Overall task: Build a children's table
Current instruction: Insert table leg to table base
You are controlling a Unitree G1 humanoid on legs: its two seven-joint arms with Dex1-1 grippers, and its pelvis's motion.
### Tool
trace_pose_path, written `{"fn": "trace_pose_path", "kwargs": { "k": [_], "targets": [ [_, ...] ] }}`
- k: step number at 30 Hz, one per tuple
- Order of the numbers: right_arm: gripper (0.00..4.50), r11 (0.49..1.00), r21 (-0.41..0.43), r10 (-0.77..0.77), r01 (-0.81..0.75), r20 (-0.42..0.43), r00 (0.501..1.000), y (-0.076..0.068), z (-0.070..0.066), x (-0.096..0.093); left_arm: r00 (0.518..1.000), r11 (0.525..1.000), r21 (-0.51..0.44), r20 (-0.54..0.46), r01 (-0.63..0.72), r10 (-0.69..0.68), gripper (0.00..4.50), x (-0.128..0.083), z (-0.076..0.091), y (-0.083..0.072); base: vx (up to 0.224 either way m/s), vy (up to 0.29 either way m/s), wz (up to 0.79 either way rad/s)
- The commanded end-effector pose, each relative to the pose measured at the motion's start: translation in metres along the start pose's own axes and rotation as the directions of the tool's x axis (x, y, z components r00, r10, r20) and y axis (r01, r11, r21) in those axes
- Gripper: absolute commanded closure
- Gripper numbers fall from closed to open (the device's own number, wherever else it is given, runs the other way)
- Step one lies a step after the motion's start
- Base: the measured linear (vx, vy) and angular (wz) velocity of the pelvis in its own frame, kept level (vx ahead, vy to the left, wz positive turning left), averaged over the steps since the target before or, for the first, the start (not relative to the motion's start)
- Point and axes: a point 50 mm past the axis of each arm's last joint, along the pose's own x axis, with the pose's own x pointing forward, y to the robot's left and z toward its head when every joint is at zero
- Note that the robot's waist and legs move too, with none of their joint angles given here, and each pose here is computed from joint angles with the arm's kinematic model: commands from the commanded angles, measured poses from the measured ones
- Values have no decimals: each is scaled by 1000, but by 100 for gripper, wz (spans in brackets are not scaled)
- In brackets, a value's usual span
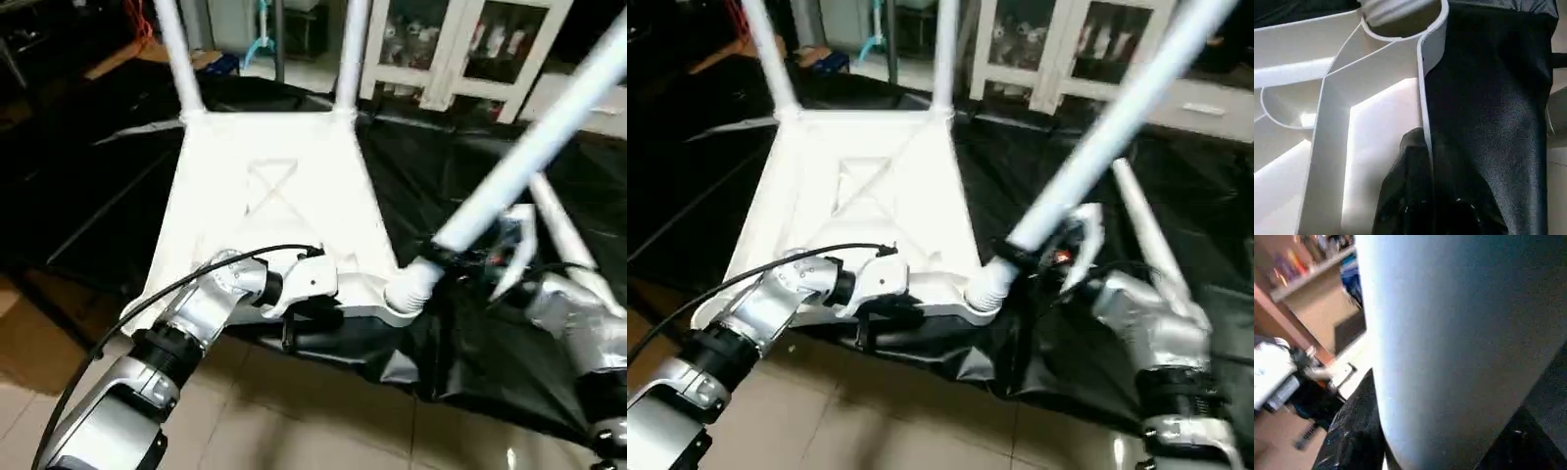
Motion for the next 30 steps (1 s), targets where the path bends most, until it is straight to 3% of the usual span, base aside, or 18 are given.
{"fn": "trace_pose_path", "kwargs": {
  "k": [1,7,8,13,25,29,30],
  "targets": [
    [269,997,70,23,-22,-11,1000,1,4,-10,998,1000,-19,-64,8,-9,450,-3,-13,-3,0,0,0],
    [269,985,139,97,-102,41,994,9,19,-18,998,1000,-20,-64,12,-13,450,-2,-14,-4,9,-2,0],
    [269,973,183,129,-142,85,988,13,28,-22,998,1000,-20,-63,17,-19,450,-2,-13,-5,0,0,0],
    [269,944,249,184,-219,154,971,22,41,-30,998,999,-23,-61,28,-29,450,-2,-13,-8,0,0,0],
    [269,931,280,205,-235,134,970,29,41,-30,997,999,-21,-68,34,-35,450,-3,-14,-8,0,0,0],
    [269,940,265,188,-214,120,975,29,40,-29,997,999,-21,-70,35,-36,450,-3,-15,-8,0,0,0],
    [269,961,225,145,-158,75,987,25,36,-25,997,999,-21,-71,35,-37,450,-3,-15,-8,0,0,0]
  ]
}}
